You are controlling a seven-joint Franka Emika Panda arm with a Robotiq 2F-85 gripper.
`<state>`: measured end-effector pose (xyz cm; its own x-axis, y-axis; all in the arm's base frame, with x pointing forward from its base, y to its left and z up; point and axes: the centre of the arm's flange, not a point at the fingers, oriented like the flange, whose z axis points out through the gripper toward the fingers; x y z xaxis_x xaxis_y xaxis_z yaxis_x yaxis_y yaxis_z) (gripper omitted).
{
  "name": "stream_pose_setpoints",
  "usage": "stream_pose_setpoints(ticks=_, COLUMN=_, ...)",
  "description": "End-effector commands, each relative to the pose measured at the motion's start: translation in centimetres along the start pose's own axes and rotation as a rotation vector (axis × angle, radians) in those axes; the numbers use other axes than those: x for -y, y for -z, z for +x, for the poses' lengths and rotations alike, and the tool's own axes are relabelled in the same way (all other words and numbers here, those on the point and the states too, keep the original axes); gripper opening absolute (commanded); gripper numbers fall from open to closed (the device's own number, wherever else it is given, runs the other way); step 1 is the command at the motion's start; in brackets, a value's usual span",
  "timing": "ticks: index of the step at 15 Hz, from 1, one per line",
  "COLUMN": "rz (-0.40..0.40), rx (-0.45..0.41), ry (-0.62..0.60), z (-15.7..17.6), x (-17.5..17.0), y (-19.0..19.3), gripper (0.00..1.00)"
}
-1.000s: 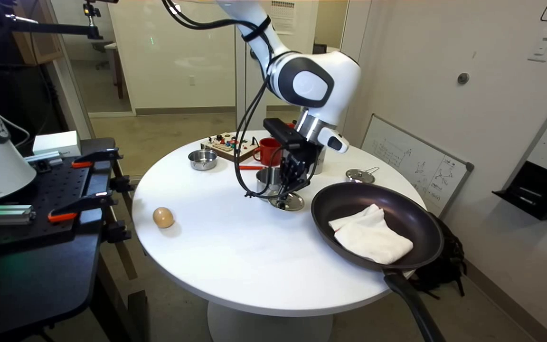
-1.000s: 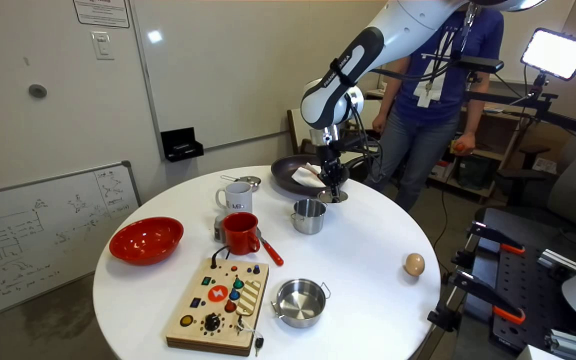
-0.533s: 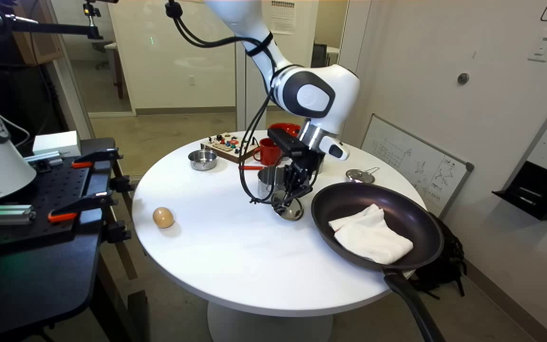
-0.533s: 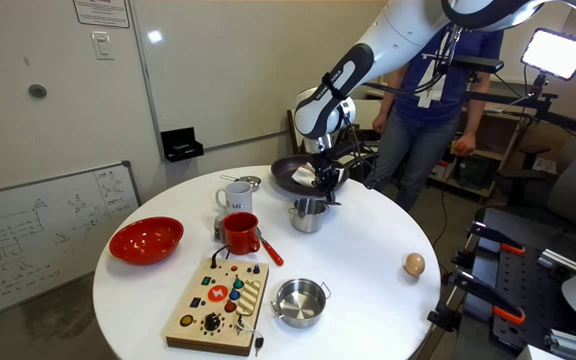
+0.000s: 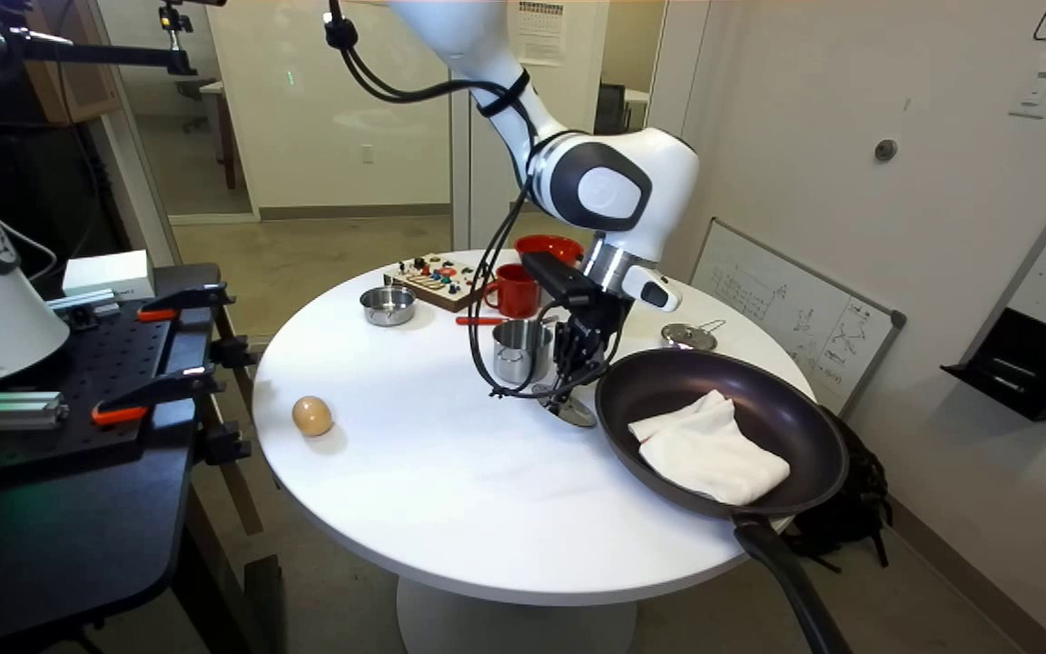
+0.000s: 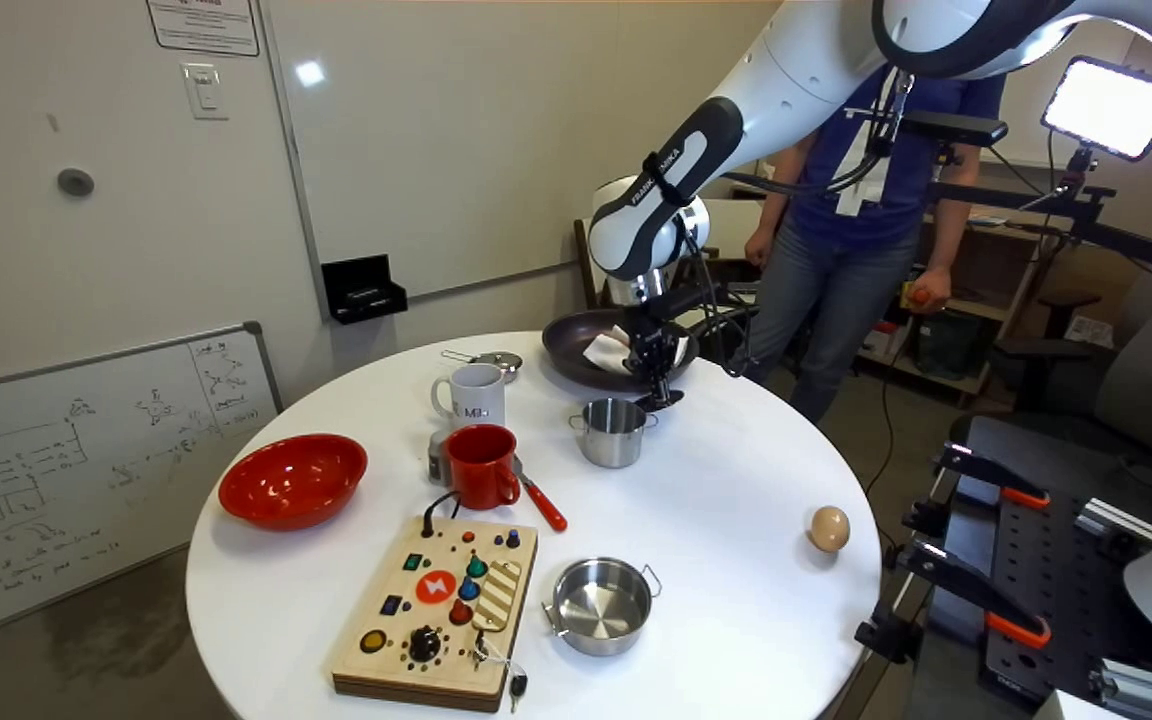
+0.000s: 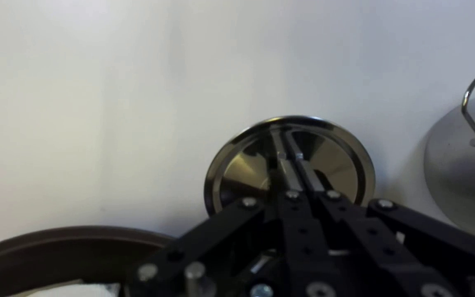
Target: Pick up the lid and put it on the table
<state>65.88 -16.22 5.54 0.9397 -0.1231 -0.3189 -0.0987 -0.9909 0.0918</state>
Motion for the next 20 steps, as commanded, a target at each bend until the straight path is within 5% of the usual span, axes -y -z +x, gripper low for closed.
stream_pose_setpoints(ticks=1, rz=-0.014, rx=0.005, ry=-0.01, z=0.9, x=0.0, y=0.4, gripper=0.05)
stream_pose_setpoints(ticks=4, rz=-0.015, rx=0.012, ry=-0.004, z=1.1, x=0.2, y=0.5, gripper=0.07)
stream_pose_setpoints(ticks=5, rz=-0.014, rx=0.015, ry=-0.003, z=1.1, x=0.2, y=0.5, gripper=0.31)
stream_pose_setpoints(ticks=8, rz=-0.017, rx=0.034, ry=0.002, z=1.0, x=0.3, y=0.4, gripper=0.41)
stream_pose_setpoints(ticks=16, rz=-0.021, rx=0.029, ry=0.018, z=-0.3, x=0.9, y=1.3, gripper=1.0)
stream_pose_setpoints(ticks=20, rz=-0.027, rx=0.005, ry=0.024, z=-1.6, x=1.3, y=2.5, gripper=1.0)
